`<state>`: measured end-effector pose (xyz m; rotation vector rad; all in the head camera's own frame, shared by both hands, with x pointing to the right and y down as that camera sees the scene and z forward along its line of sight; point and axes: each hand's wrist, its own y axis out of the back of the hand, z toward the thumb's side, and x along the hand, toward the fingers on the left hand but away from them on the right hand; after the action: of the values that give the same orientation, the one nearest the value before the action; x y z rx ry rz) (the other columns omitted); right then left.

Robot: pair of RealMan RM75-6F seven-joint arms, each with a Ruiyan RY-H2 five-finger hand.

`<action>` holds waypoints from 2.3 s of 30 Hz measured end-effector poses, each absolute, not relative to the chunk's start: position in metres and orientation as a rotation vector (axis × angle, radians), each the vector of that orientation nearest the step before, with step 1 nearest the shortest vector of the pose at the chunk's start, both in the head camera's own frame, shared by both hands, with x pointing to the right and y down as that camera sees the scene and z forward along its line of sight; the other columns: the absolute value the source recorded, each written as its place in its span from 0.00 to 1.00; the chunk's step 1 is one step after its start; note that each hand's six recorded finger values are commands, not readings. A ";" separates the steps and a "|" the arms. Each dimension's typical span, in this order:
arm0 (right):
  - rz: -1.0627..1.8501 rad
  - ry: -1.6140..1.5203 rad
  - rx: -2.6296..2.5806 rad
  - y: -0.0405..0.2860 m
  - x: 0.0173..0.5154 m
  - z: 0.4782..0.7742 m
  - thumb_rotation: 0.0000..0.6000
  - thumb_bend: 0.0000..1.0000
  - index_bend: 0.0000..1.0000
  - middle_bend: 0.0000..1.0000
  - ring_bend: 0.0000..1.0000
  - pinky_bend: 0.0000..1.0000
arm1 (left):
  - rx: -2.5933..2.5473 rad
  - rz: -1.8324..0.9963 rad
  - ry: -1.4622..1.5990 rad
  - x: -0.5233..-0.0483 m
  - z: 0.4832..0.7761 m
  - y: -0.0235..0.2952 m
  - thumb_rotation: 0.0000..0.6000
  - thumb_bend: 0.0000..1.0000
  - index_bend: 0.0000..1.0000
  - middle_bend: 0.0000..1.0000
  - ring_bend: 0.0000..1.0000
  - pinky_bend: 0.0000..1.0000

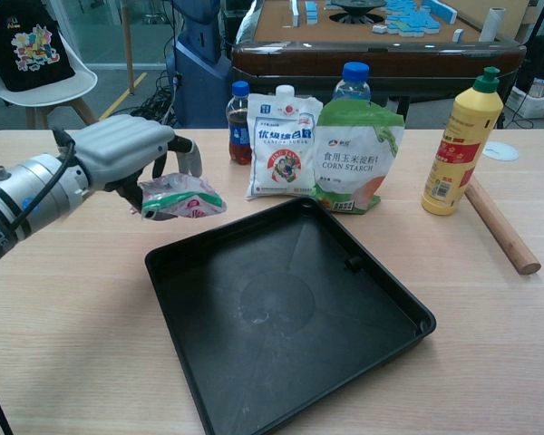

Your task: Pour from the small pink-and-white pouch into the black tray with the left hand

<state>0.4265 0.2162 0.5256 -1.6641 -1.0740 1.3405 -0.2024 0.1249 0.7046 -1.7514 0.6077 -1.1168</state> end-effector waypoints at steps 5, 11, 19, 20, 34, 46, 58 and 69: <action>1.338 -1.077 -1.667 0.217 0.428 0.526 1.00 0.19 0.16 0.24 0.06 0.09 | -1.654 -1.100 0.533 -0.199 0.707 0.135 1.00 0.21 0.42 0.55 0.50 0.56; 1.338 -1.080 -1.668 0.218 0.429 0.526 1.00 0.19 0.16 0.24 0.06 0.09 | -1.518 -1.102 0.467 -0.200 0.712 0.142 1.00 0.21 0.42 0.55 0.50 0.56; 1.336 -1.082 -1.669 0.219 0.430 0.526 1.00 0.19 0.16 0.24 0.06 0.09 | -1.346 -1.088 0.388 -0.202 0.717 0.150 1.00 0.21 0.42 0.55 0.50 0.56; 1.335 -1.083 -1.668 0.219 0.430 0.526 1.00 0.19 0.16 0.24 0.06 0.09 | -1.327 -1.087 0.378 -0.202 0.717 0.151 1.00 0.21 0.42 0.55 0.50 0.56; 1.337 -1.082 -1.666 0.219 0.430 0.525 1.00 0.19 0.16 0.24 0.06 0.09 | -1.152 -1.076 0.304 -0.203 0.724 0.160 1.00 0.21 0.41 0.55 0.50 0.56; 1.335 -1.084 -1.665 0.219 0.430 0.524 1.00 0.19 0.16 0.24 0.06 0.09 | -0.998 -1.074 0.235 -0.204 0.732 0.169 1.00 0.21 0.41 0.55 0.50 0.56; 1.336 -1.087 -1.657 0.220 0.431 0.521 1.00 0.19 0.16 0.24 0.06 0.09 | -0.899 -1.060 0.201 -0.204 0.735 0.170 1.00 0.21 0.41 0.56 0.50 0.56; 1.340 -1.090 -1.656 0.220 0.431 0.522 1.00 0.19 0.16 0.24 0.06 0.09 | -0.986 -1.099 0.256 -0.205 0.735 0.168 1.00 0.21 0.40 0.56 0.50 0.56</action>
<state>0.4312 0.2201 0.5224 -1.6561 -1.0901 1.3402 -0.2053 0.1678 0.7353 -0.9855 0.2560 -1.0995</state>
